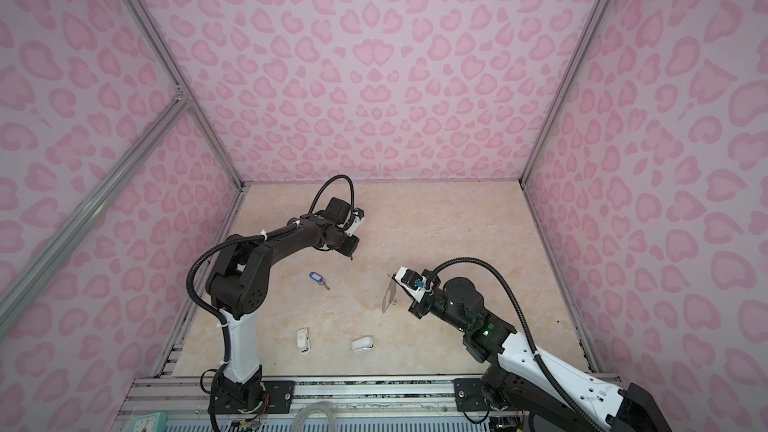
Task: Put the keys on the keyring
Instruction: 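Move the left gripper over the red-tagged key and lower toward its ring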
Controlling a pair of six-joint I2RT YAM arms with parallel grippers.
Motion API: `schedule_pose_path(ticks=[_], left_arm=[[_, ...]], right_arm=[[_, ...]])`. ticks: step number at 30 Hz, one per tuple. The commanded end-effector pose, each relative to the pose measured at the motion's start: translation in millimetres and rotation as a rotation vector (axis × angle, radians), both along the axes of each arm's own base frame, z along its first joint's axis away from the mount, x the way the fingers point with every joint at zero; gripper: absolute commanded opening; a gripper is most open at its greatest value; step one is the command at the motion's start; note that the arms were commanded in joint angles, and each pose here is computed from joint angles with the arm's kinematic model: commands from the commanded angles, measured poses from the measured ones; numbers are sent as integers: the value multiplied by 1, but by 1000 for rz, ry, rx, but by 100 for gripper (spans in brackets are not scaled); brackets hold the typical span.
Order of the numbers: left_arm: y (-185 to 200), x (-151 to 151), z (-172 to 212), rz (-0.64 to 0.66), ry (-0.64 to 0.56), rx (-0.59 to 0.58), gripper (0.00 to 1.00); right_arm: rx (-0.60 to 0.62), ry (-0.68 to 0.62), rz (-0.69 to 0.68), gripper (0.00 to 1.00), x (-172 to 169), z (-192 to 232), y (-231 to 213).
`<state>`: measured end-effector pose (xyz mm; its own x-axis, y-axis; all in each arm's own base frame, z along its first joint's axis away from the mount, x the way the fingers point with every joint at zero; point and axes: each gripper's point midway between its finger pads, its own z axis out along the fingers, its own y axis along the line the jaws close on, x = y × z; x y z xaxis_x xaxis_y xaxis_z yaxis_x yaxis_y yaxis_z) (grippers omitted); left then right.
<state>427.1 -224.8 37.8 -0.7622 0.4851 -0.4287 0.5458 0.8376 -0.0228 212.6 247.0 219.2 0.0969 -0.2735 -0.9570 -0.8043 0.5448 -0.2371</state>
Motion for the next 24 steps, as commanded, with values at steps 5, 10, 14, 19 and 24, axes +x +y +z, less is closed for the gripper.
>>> schedule_pose_path(ticks=[5,10,14,19,24], left_arm=[[3,6,-5,34,8,27,25],[2,9,-8,33,12,29,24],[0,10,-10,25,15,25,24],[-3,12,-9,12,13,18,19],[-6,12,-10,-2,20,12,15]], right_arm=[[36,-15,2,0,0,10,1],[34,-13,1,0,1,9,1],[32,-11,1,0,2,9,3],[31,-9,3,0,3,9,5],[25,-3,7,0,5,8,7]])
